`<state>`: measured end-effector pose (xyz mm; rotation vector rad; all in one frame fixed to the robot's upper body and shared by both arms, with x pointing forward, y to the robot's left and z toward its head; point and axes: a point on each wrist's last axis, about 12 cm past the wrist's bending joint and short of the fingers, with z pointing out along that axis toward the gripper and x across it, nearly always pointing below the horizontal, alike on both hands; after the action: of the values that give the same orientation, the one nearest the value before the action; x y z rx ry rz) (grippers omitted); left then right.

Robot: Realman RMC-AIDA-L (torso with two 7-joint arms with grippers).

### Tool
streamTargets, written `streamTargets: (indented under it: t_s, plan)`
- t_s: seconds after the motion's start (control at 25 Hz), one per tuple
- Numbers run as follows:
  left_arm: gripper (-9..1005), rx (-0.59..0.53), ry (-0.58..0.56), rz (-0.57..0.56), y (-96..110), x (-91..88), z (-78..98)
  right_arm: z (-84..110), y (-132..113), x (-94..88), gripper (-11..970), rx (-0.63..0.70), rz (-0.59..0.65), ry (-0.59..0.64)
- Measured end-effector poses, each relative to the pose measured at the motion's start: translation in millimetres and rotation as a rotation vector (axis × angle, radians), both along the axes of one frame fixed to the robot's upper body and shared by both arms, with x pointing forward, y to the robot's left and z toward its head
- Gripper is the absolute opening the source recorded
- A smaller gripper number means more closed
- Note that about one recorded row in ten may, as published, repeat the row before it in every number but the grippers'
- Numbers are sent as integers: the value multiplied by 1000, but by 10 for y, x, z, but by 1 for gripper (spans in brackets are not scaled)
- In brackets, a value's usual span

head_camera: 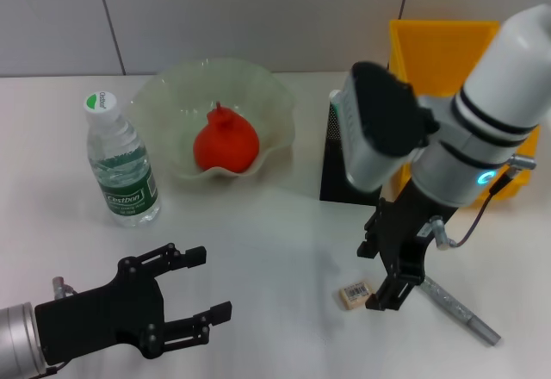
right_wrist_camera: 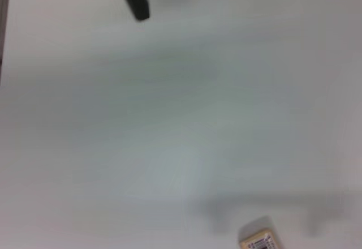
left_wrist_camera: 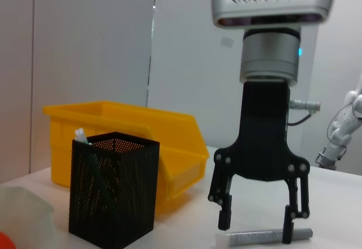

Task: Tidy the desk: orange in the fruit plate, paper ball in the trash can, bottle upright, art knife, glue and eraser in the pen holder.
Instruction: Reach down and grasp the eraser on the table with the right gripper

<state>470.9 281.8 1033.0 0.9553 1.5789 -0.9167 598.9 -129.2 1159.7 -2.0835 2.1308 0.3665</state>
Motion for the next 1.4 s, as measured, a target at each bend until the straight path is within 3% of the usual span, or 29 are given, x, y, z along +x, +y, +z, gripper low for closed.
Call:
streamTargets:
  t_s: [0.48, 0.88, 1.4]
  plan:
    - [813, 6, 27, 26, 17, 28, -12, -147, 288, -67, 734, -101, 181, -96]
    - [812, 6, 38, 31, 44, 34, -5, -202, 415, -108, 732, -123, 250, -137]
    - [813, 4, 37, 36, 39, 38, -5, -280, 458, -150, 522, -153, 292, -146]
